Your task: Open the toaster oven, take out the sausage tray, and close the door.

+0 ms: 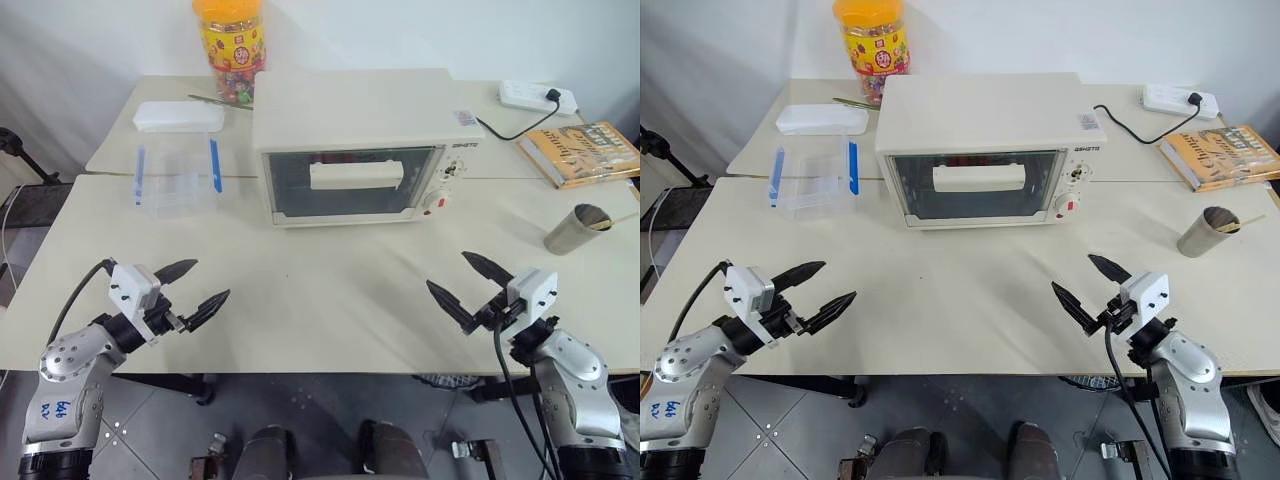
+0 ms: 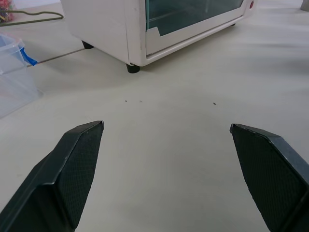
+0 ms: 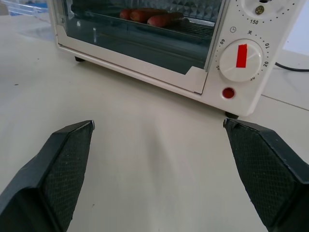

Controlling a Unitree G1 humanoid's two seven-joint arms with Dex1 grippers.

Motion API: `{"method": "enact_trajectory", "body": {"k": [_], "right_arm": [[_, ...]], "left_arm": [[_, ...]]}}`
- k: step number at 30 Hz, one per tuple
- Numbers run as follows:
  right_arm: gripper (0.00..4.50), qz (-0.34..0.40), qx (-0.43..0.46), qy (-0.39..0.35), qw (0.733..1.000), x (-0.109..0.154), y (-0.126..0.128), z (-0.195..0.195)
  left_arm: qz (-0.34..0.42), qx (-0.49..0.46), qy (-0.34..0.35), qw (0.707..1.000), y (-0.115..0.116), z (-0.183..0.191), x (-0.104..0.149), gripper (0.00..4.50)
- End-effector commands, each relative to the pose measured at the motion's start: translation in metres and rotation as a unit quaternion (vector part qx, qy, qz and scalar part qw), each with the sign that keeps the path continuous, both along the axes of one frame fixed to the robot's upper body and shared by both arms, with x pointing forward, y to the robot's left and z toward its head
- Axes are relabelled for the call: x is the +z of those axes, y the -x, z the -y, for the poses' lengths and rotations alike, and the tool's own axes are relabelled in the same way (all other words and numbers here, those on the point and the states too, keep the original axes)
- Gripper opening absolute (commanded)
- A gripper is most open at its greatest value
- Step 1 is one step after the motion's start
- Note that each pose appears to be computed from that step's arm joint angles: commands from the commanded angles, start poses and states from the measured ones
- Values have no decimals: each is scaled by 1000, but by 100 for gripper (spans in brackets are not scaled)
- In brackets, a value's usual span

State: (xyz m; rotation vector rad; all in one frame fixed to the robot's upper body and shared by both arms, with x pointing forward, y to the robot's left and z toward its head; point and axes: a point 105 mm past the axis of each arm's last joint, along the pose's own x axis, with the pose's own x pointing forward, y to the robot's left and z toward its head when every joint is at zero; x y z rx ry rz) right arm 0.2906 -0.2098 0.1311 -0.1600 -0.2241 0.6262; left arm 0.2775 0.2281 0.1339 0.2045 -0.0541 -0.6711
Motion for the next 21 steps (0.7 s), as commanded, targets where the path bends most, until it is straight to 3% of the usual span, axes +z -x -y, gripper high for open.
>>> {"method": "enact_trajectory", "body": {"k": [1,3,5,7,11,21], "right_arm": [[450,11,21,-2,1000,10,1,-2],[450,12,36,-11,999,16,0,-7],[450,11,76,-41,996,34,-5,-23],[450,7,109,-67,992,53,-11,-37],[450,-5,150,-69,986,74,-25,-53],[450,-2,192,-55,980,97,-57,-78]], "left_arm": [[18,-21,-1,1000,3,8,14,445],[9,-35,24,999,3,10,19,445],[6,-105,60,993,12,17,35,445],[18,-118,90,989,8,15,54,445],[27,-162,98,982,4,26,79,445],[43,-185,116,975,-6,41,93,445]]}}
